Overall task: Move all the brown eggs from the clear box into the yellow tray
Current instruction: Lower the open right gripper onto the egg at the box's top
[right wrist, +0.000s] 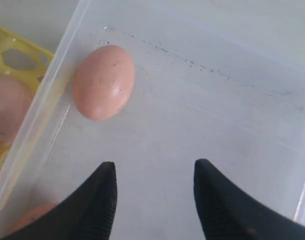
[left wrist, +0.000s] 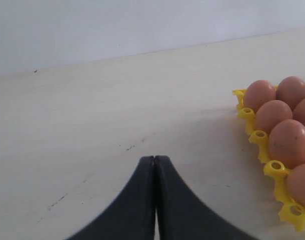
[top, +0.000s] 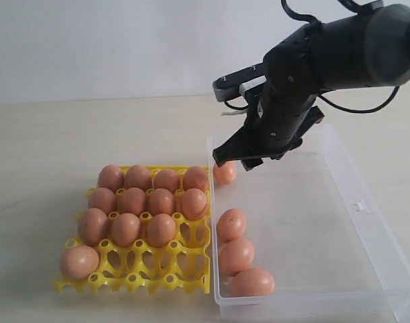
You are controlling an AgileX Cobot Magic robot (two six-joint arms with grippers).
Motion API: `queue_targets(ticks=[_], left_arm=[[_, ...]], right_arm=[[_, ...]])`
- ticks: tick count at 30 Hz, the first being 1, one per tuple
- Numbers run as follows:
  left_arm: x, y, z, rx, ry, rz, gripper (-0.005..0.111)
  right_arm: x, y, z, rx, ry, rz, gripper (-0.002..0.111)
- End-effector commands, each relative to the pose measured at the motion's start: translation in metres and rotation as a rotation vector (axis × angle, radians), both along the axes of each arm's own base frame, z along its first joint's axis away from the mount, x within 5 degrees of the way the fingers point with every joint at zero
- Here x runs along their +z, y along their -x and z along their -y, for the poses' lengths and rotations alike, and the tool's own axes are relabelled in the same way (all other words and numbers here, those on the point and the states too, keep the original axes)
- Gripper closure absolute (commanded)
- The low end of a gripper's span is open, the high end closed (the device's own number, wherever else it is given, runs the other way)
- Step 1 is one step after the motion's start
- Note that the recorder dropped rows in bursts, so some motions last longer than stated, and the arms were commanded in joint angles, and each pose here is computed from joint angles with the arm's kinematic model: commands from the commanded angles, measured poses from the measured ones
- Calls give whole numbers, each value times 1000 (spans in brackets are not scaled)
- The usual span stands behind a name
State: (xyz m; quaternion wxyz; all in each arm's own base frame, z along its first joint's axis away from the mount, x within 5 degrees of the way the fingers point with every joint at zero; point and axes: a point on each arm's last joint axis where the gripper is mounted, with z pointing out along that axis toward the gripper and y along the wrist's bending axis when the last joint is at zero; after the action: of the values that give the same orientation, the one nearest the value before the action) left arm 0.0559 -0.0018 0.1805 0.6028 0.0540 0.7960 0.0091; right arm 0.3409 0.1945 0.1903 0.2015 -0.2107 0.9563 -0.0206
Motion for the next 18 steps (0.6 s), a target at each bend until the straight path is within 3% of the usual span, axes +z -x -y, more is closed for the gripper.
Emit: queue_targets(ticks=[1,10,18], left_arm=[[2,0,0,-3,8,13,107],[2,0,0,-3,8,13,107],[2,0,0,-3,8,13,107]], right_arm=[[-5,-15,-11,-34,-82,14,54],[-15,-33,-23,-74,-154,11,54],[-22,-42,-15,-137,-187,18,54]])
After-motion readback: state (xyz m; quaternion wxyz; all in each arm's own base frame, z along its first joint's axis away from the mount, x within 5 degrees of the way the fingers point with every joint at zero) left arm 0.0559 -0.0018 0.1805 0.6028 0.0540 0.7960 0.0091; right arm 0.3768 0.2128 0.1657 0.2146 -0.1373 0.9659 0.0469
